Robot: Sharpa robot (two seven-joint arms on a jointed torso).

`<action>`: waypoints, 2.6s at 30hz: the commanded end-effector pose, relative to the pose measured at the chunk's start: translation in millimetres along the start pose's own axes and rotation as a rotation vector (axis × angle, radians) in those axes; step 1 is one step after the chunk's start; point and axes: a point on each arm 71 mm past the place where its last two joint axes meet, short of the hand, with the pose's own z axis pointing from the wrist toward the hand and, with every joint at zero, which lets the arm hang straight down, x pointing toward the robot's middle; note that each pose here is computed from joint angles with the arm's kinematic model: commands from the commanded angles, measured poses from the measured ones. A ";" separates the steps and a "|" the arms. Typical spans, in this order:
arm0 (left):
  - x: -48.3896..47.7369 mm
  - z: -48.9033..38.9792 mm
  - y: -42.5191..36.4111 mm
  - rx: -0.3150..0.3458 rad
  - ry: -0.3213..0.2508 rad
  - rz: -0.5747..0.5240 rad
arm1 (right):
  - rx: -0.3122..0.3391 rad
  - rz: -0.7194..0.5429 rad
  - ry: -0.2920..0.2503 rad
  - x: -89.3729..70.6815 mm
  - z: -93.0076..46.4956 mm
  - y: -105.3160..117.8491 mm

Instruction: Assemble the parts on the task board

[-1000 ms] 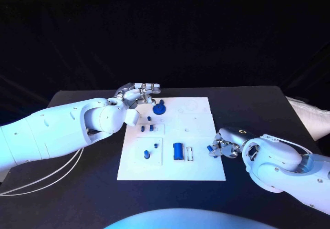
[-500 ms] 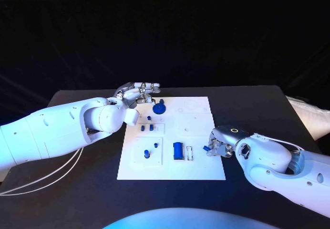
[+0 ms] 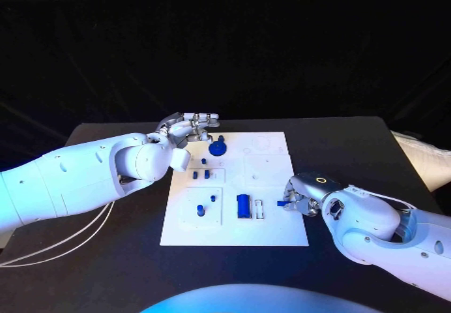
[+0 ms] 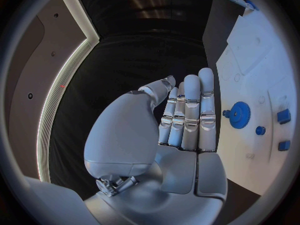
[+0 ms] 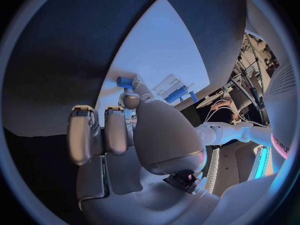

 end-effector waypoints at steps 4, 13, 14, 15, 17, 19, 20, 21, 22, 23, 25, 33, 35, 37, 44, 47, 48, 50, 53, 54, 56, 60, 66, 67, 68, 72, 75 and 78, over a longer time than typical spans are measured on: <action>2.9 0.5 -0.3 0.005 0.022 -0.002 | 0.040 0.236 0.033 6.7 -5.0 0.6; 3.6 0.9 0.0 0.004 0.024 -0.003 | 0.042 0.371 0.069 6.9 -5.4 8.2; 3.7 1.0 0.0 0.004 0.024 -0.003 | 0.040 0.381 0.076 7.3 -4.9 9.7; 3.9 1.0 0.1 0.003 0.025 -0.003 | 0.039 0.385 0.079 7.5 -4.6 10.4; 4.3 1.1 0.1 0.003 0.026 -0.003 | 0.037 0.400 0.091 8.2 -3.6 13.2; 4.7 1.2 0.2 0.003 0.027 -0.004 | 0.036 0.410 0.100 8.8 -2.4 15.4; 4.7 1.2 0.2 0.003 0.027 -0.004 | 0.035 0.414 0.105 9.3 -1.9 16.3; 4.8 1.2 0.3 0.002 0.027 -0.004 | 0.034 0.418 0.111 9.7 -1.3 17.3; 4.8 1.3 0.3 0.002 0.028 -0.004 | 0.033 0.420 0.117 10.1 -0.7 18.3; 4.9 1.3 0.3 0.002 0.028 -0.004 | 0.032 0.423 0.121 10.5 -0.2 19.2; 5.1 1.3 0.4 0.001 0.029 -0.004 | 0.032 0.427 0.125 10.9 0.7 20.7; 5.3 1.3 0.5 0.000 0.031 -0.005 | 0.036 0.450 0.111 10.1 3.0 24.1; 5.4 1.3 0.6 -0.001 0.033 -0.005 | 0.035 0.452 0.111 10.1 3.5 25.0; 5.5 1.3 0.6 -0.001 0.034 -0.005 | 0.033 0.452 0.114 10.3 3.8 25.8; 6.1 1.3 0.7 -0.003 0.038 -0.006 | 0.020 0.448 0.132 11.4 5.4 29.8; 6.1 1.3 0.8 -0.004 0.040 -0.005 | 0.014 0.448 0.136 11.6 6.0 31.4; 6.1 1.2 0.8 -0.004 0.040 -0.005 | 0.013 0.448 0.137 11.7 6.1 31.7; 6.1 1.2 0.8 -0.004 0.041 -0.004 | 0.012 0.447 0.139 11.8 6.4 32.1; 6.1 1.1 0.8 -0.005 0.042 -0.004 | 0.012 0.443 0.139 11.9 6.7 32.0; 6.1 1.0 0.8 -0.005 0.043 -0.004 | 0.013 0.441 0.137 11.9 6.9 31.7; 6.1 0.9 0.8 -0.006 0.044 -0.003 | 0.015 0.437 0.134 11.8 7.2 31.1; 6.3 0.8 1.0 -0.008 0.047 0.002 | 0.014 0.421 0.129 11.6 7.6 30.4; 6.5 0.7 1.1 -0.010 0.050 0.008 | 0.000 0.400 0.120 10.8 7.6 30.9; 6.5 0.7 1.1 -0.010 0.050 0.009 | -0.003 0.400 0.119 10.6 7.4 31.1; 6.5 0.7 1.1 -0.010 0.050 0.009 | -0.007 0.399 0.117 10.4 7.2 31.3; 6.4 0.6 1.1 -0.012 0.052 0.009 | -0.028 0.397 0.113 9.6 5.1 31.7; 6.3 0.6 1.1 -0.012 0.053 0.009 | -0.045 0.393 0.119 9.6 3.1 31.6; 6.1 0.5 1.1 -0.012 0.053 0.009 | -0.057 0.386 0.129 10.0 1.0 30.3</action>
